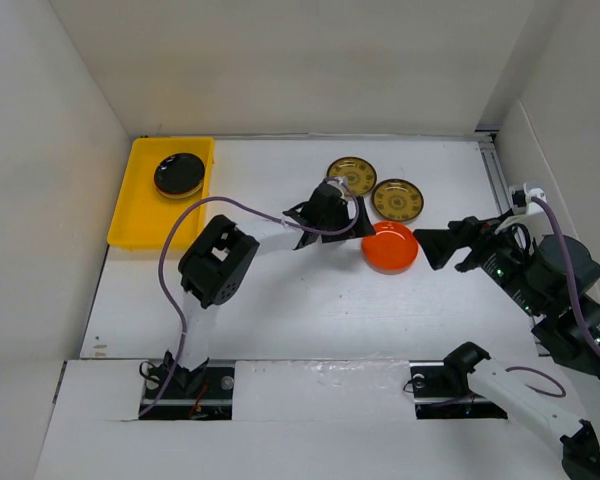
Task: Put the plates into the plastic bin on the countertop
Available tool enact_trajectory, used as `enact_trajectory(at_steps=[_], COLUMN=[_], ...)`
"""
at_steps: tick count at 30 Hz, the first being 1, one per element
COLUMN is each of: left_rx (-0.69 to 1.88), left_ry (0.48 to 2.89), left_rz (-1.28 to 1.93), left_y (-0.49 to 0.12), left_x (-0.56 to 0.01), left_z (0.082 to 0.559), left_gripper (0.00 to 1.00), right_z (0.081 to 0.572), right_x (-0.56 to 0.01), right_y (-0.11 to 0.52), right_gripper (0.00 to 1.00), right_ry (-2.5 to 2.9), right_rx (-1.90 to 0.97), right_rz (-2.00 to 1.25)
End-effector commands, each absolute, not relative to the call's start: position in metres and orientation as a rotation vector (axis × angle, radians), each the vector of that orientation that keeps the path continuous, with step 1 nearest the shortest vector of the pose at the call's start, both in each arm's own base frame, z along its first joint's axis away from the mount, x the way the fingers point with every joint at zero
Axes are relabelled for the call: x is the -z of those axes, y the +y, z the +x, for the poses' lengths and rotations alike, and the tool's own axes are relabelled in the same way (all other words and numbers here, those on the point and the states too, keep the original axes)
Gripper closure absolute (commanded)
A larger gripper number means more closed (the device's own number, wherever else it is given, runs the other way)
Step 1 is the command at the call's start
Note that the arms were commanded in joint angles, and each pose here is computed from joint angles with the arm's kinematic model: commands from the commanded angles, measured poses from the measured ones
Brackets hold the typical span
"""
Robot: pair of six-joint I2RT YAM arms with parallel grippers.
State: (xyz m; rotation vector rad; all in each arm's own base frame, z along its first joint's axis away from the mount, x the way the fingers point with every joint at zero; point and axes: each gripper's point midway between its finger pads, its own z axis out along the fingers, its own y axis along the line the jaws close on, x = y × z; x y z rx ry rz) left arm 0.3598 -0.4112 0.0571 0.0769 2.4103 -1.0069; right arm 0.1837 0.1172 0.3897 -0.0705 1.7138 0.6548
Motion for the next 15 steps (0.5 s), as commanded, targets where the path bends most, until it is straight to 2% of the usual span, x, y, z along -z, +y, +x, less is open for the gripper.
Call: enact_trajectory(at_steps=[1,5,6,10,11,12,13,14,15], left_rx=[1.065,1.092,1.092,1.081,1.081,1.081,1.081,1.076,1.081], left_ry=[2.334,2.385,2.385,2.415,2.415,2.415,2.415,2.425,2.415], left_rz=[0.111,0.116,0.116,0.100,0.100,0.100,0.100,0.099,0.100], left_y=[-0.433,-0.449,-0.450,-0.449,-0.450,-0.450,-0.450,-0.449,-0.451], left_x=[-0.076,-0.053,-0.050,-0.036,-0.034,-0.034,-0.034,-0.032,-0.036], left_z=[0.373,0.366,0.367,0.366,0.367,0.367,0.367,0.366,0.368], left_gripper=[0.03,0.22,0.33,0.49,0.57,0.59,0.66,0.78,1.00], right_z=[0.179,0.178,0.178,0.177,0.177,0.178,0.178,0.178,0.179], right_x=[-0.399,-0.397,-0.397,-0.397,-0.397,-0.394,-0.396,-0.396,-0.398], right_y=[0.114,0.114,0.114,0.115,0.115,0.116,0.116,0.116,0.117], right_gripper=[0.00,0.00,0.00,0.00,0.00,0.00,0.00,0.00,0.00], right_ry=[1.683,1.683,1.683,1.683,1.683,1.692,1.683,1.683,1.675], right_rx=[-0.667,-0.667,-0.667,-0.674,-0.674,-0.671,-0.674,-0.674,-0.684], right_rz=[-0.069,-0.069,-0.069,-0.077,-0.077,-0.077,-0.077,-0.077,-0.068])
